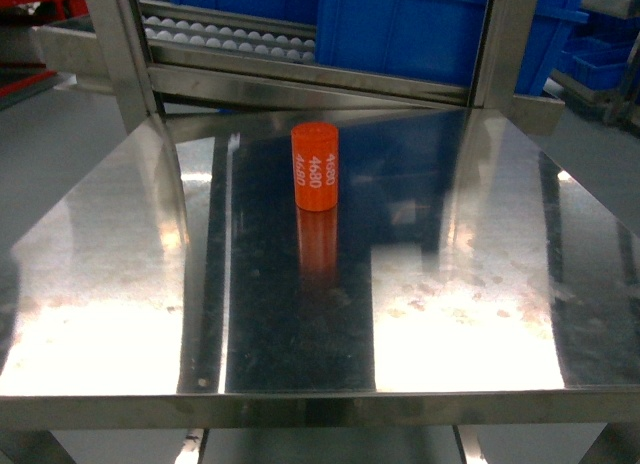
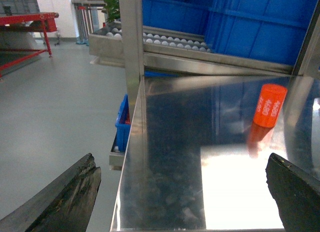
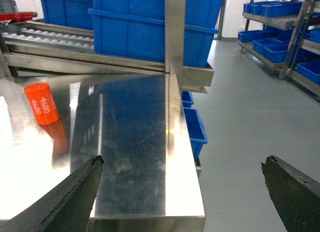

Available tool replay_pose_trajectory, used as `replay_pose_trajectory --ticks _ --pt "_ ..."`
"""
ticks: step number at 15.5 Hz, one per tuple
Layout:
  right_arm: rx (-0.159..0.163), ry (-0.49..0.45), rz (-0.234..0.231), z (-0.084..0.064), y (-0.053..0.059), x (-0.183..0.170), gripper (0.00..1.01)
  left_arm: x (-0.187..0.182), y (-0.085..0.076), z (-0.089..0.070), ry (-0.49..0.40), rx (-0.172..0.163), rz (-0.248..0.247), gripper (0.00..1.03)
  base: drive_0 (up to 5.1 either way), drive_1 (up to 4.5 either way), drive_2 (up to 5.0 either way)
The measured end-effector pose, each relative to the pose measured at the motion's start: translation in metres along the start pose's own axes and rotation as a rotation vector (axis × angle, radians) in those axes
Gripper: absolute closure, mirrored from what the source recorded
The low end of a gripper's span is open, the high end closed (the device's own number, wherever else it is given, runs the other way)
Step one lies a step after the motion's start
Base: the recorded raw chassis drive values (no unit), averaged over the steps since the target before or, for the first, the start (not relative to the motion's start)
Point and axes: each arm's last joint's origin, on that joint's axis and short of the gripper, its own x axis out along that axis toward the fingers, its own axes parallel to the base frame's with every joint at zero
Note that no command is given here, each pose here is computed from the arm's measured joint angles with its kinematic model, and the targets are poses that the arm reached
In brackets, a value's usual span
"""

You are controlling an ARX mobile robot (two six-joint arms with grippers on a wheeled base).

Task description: Pick capacitor and pack into box

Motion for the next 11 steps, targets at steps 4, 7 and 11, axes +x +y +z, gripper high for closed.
replay_pose_trajectory --ticks 4,7,11 --pt "0.0 0.002 0.001 -0.0001 0.0 0.0 0.03 0.0 0.0 0.0002 -0.002 0.0 0.0 0.05 0.0 0.0 0.0" --pt "0.0 0.001 0.0 -0.0001 0.0 0.0 0.03 0.0 0.0 0.0 0.0 0.0 0.0 0.05 0.0 0.0 0.0" --pt "0.0 0.001 0.0 -0.0001 0.0 0.0 0.03 0.0 0.0 0.0 0.0 0.0 0.0 0.05 0.0 0.0 0.0"
